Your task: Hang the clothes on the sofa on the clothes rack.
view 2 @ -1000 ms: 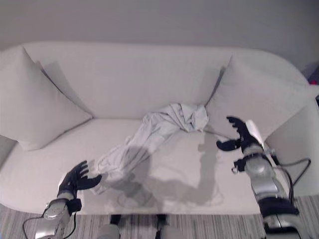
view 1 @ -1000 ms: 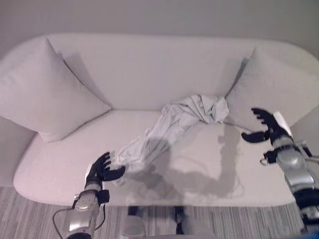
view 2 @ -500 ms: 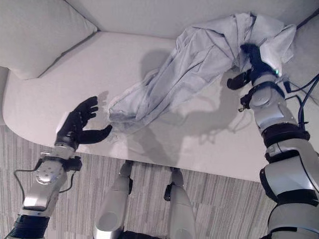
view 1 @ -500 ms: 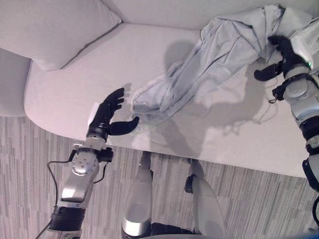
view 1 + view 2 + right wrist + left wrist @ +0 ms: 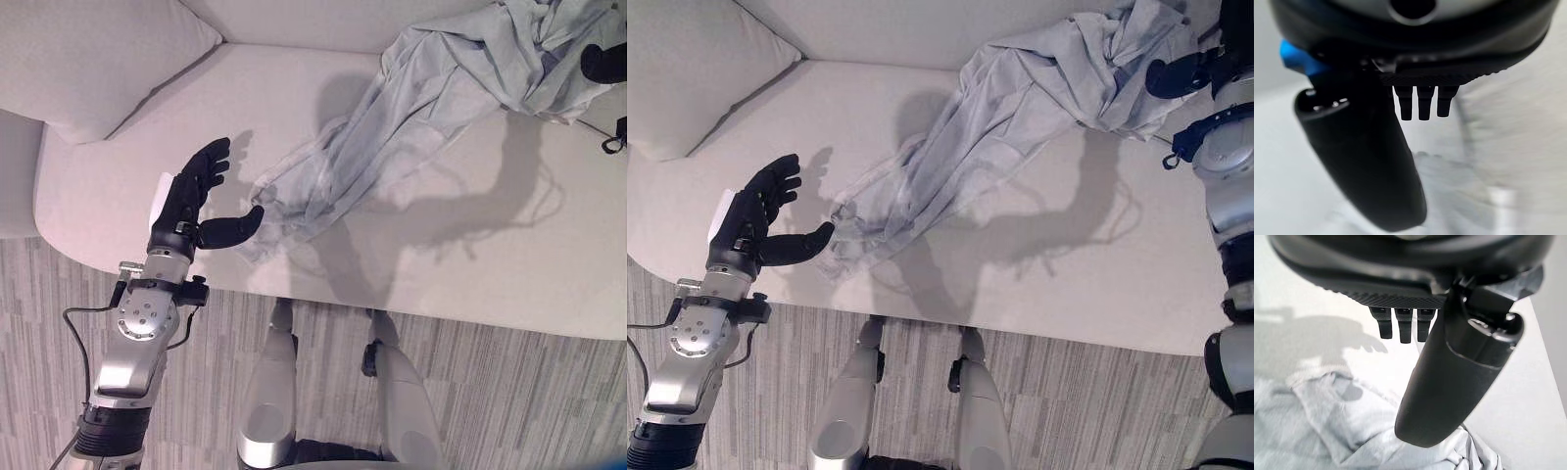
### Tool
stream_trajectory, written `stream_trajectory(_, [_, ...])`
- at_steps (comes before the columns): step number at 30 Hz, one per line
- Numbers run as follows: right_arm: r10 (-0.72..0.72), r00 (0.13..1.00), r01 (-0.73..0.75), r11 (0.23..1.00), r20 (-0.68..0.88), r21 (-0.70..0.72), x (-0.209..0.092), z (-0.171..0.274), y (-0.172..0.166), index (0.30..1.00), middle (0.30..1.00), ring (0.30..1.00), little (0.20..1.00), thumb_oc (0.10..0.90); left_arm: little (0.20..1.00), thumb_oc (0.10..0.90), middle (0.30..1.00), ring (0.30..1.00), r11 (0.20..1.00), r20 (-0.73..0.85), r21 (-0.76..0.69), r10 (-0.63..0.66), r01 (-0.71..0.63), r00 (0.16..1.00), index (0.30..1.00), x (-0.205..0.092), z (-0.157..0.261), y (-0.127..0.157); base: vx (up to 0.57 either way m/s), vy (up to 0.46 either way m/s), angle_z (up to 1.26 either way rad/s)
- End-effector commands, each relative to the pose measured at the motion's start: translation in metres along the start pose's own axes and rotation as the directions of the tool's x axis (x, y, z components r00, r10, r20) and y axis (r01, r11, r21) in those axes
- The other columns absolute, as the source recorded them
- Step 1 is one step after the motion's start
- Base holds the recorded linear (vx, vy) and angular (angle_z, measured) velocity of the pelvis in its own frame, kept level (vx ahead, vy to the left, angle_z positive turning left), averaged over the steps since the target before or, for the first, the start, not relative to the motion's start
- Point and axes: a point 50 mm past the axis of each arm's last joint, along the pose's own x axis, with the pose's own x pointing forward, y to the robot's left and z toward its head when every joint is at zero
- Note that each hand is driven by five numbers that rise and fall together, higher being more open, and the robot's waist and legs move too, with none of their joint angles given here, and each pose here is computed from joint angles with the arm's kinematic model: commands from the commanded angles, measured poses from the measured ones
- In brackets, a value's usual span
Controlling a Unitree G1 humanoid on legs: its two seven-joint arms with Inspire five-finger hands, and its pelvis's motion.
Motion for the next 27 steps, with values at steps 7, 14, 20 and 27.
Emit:
stream_trajectory(7, [-0.25,0.968,0.244,0.958,-0.02,-0.153,0.037,0.028,-0.094,0.9,0.9,0.9,0.9,0.8,0.9,0.8,0.9,0.9,0.998,0.212,0.062,-0.024,0.011,0.977,0.9,-0.017,0.044,-0.001,0.01,0.013,0.01])
stream_trajectory(14, [-0.277,0.96,0.28,0.948,0.037,-0.149,0.044,0.055,-0.111,0.9,0.9,0.9,0.9,0.8,0.9,0.8,0.9,0.9,0.996,0.251,0.083,-0.042,0.022,0.967,0.9,-0.017,0.053,-0.002,0.0,-0.001,0.01])
stream_trajectory(20, [-0.217,0.975,0.209,0.97,-0.055,-0.127,0.042,0.033,-0.091,0.399,0.399,0.399,0.399,0.466,0.9,0.8,0.9,0.9,0.995,0.28,0.1,-0.033,0.005,0.959,0.9,-0.019,0.06,0.002,0.0,-0.004,0.04])
stream_trajectory(27, [-0.055,0.956,0.038,0.997,-0.29,-0.064,0.013,-0.043,-0.035,0.3,0.3,0.3,0.3,0.4,0.9,0.8,0.9,0.9,0.993,0.273,0.115,-0.003,-0.029,0.962,0.9,-0.026,0.059,0.008,-0.01,-0.012,0.03])
